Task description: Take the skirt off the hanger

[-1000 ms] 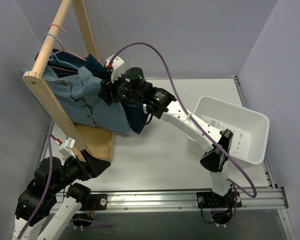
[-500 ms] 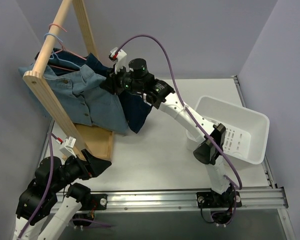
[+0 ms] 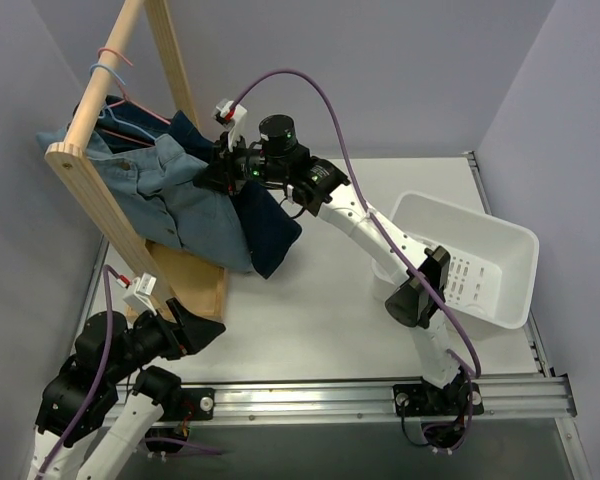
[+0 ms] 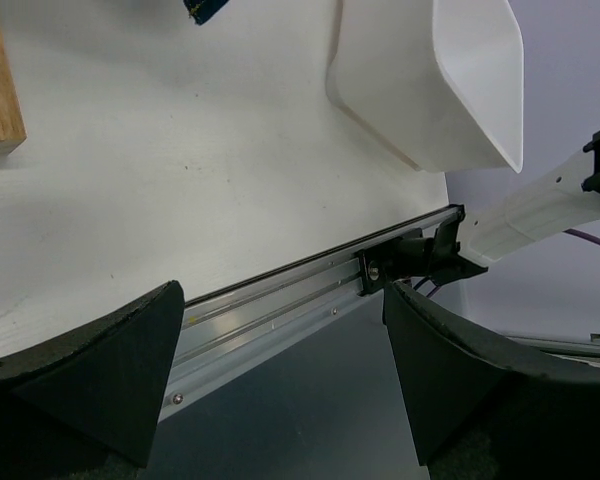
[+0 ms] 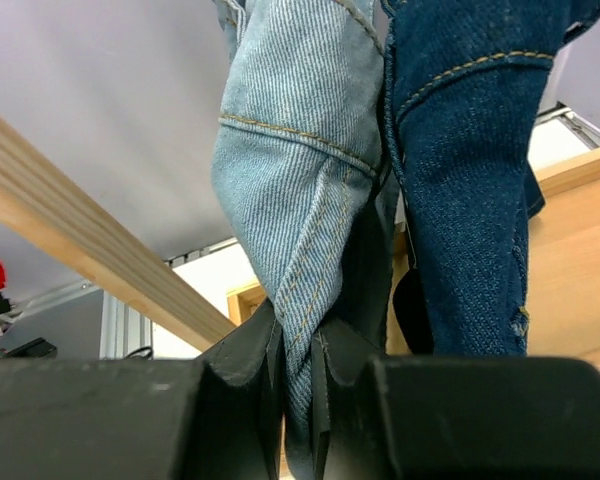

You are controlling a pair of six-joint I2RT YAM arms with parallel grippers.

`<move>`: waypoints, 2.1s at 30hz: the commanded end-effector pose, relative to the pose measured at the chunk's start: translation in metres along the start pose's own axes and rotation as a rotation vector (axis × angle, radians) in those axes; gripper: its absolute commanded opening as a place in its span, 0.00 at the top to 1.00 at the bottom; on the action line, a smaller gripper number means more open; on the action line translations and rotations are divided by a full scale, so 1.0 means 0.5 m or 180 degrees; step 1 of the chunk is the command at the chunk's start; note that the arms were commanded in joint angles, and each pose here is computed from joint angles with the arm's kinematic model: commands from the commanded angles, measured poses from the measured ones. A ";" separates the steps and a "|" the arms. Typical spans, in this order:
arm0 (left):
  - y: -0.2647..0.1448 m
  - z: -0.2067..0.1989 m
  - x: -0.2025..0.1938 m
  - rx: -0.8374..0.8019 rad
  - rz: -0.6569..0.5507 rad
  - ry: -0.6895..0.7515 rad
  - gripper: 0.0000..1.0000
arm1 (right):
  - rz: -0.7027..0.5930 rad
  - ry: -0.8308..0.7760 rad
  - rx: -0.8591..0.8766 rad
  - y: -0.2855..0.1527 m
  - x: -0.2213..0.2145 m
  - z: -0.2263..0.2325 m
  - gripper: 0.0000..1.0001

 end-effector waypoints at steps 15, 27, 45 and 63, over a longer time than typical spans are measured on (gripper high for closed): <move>0.013 -0.022 0.008 -0.0166 0.0017 -0.0028 0.10 | -0.0562 -0.0264 0.0552 -0.026 0.145 0.116 1.00; 0.013 -0.025 0.007 -0.0166 0.0047 -0.0028 0.10 | -0.0831 -0.0261 0.0660 0.012 0.173 0.151 1.00; 0.015 -0.032 0.009 -0.0194 0.0081 0.0007 0.10 | -0.0701 -0.0116 0.0572 0.043 0.132 0.157 1.00; 0.002 -0.073 0.060 0.0081 0.0240 0.0535 0.17 | -0.0430 -0.0070 -0.0021 -0.072 0.065 0.138 1.00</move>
Point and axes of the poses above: each gripper's point midway between its finger pads, its own y axis out along the fingers, its own z axis along the line the jaws close on, x = y × z, the point moved 2 cm from there along -y, back along the fingers, and after that the axes turned 4 degrees about -y, right-handed, at the moved point
